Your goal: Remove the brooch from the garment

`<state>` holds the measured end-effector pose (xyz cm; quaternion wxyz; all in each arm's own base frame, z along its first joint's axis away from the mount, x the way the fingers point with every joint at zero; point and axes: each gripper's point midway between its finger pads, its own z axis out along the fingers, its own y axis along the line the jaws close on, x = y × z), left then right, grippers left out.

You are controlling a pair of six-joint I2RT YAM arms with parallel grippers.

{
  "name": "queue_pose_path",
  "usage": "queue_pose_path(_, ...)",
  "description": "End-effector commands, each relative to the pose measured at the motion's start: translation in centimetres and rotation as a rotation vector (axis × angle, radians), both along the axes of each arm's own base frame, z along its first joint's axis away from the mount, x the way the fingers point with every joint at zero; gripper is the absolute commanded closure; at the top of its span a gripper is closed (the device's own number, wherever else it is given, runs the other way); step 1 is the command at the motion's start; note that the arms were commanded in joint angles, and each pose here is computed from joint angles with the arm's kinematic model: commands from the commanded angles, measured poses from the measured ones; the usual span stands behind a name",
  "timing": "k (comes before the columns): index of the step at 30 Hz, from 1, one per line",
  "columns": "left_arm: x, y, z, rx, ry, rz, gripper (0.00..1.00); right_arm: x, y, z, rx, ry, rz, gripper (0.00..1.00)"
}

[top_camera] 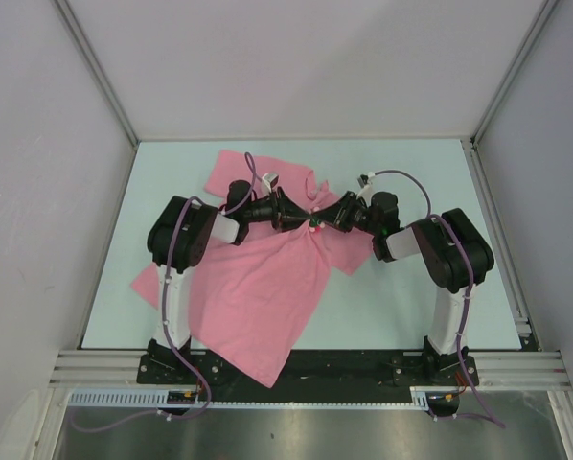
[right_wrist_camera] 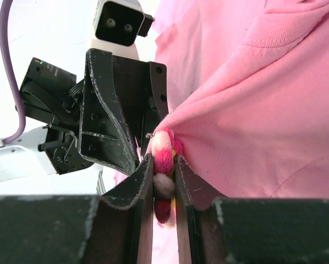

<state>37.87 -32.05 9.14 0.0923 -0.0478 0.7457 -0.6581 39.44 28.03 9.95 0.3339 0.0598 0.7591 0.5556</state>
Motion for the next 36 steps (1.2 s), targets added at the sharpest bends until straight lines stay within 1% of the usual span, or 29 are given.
queue_pose_path(1,-0.8,-0.7,2.7,-0.057,-0.092,-0.057,0.55,-0.4,0.7,1.0,0.029,-0.048,0.030,1.00)
queue_pose_path(4,-0.7,-0.7,2.3,-0.053,-0.076,-0.052,0.55,-0.5,0.9,1.0,0.027,-0.049,0.035,1.00)
queue_pose_path(7,-0.4,-0.8,2.3,-0.045,-0.075,-0.050,0.56,-0.7,1.0,1.0,0.020,-0.055,0.043,1.00)
queue_pose_path(8,-0.2,-0.9,2.4,-0.042,-0.082,-0.049,0.58,-0.7,1.1,0.9,0.019,-0.055,0.045,1.00)
queue_pose_path(9,-0.3,-0.9,1.9,-0.027,-0.058,-0.051,0.60,-0.8,1.1,0.9,0.018,-0.056,0.046,1.00)
queue_pose_path(10,-0.3,-1.0,1.9,-0.018,-0.076,-0.056,0.62,-0.8,1.3,1.0,0.020,-0.057,0.048,1.00)
queue_pose_path(11,-0.4,-1.0,1.4,-0.001,-0.058,-0.055,0.67,-0.7,1.2,1.0,0.022,-0.061,0.043,1.00)
queue_pose_path(14,-0.4,-0.9,0.8,0.024,-0.055,-0.052,0.73,-0.7,1.4,1.4,0.038,-0.073,0.049,1.00)
queue_pose_path(19,-0.4,-0.9,0.6,0.027,-0.056,-0.052,0.80,-1.0,1.5,1.1,0.034,-0.067,0.059,1.00)
queue_pose_path(21,-0.5,-0.9,0.8,0.029,-0.057,-0.053,0.82,-0.8,1.3,1.1,0.034,-0.064,0.052,1.00)
queue_pose_path(23,-0.8,-0.7,0.8,0.043,-0.059,-0.051,0.83,-0.7,1.2,1.2,0.034,-0.063,0.043,1.00)
queue_pose_path(24,-0.7,-0.6,0.7,0.060,-0.086,-0.044,0.85,-0.5,0.9,1.1,0.031,-0.057,0.026,1.00)
queue_pose_path(25,-1.0,-0.3,0.1,0.097,-0.053,-0.045,0.86,-0.4,0.7,1.1,0.026,-0.056,0.017,1.00)
queue_pose_path(26,-1.0,-0.3,0.7,0.120,-0.074,-0.042,0.86,-0.3,0.6,1.5,0.020,-0.066,0.014,1.00)
queue_pose_path(27,-0.6,0.1,-0.2,0.187,-0.142,-0.031,0.86,-0.1,0.3,1.5,-0.013,-0.095,0.002,1.00)
queue_pose_path(28,-0.8,0.6,-0.9,0.268,-0.085,-0.039,0.82,-0.3,0.3,0.8,-0.055,-0.076,0.004,1.00)
queue_pose_path(29,-0.6,0.9,-0.6,0.312,-0.115,-0.036,0.77,0.0,0.1,1.5,-0.087,-0.096,-0.018,1.00)
queue_pose_path(30,-0.3,1.3,-1.0,0.366,-0.174,-0.043,0.72,-0.3,-0.3,0.0,-0.171,-0.080,-0.012,1.00)
queue_pose_path(31,0.1,1.7,-1.3,0.424,-0.158,-0.020,0.66,-0.4,-0.2,0.1,-0.205,-0.090,-0.009,1.00)
queue_pose_path(32,0.1,1.8,-1.1,0.432,-0.172,-0.018,0.64,-0.1,-0.5,0.7,-0.242,-0.108,-0.035,1.00)
queue_pose_path(33,0.3,1.9,-0.9,0.438,-0.179,-0.008,0.62,-0.6,-0.9,-0.5,-0.301,-0.069,-0.033,1.00)
queue_pose_path(34,0.5,2.0,-1.0,0.449,-0.175,0.001,0.61,-0.8,-1.0,-0.6,-0.350,-0.094,-0.023,1.00)
queue_pose_path(35,0.6,1.9,-1.1,0.452,-0.176,0.003,0.61,-0.2,-1.3,-0.4,-0.386,-0.110,-0.049,1.00)
queue_pose_path(36,0.8,2.0,-1.2,0.454,-0.166,0.013,0.61,-0.7,-1.6,-0.7,-0.425,-0.090,-0.047,1.00)
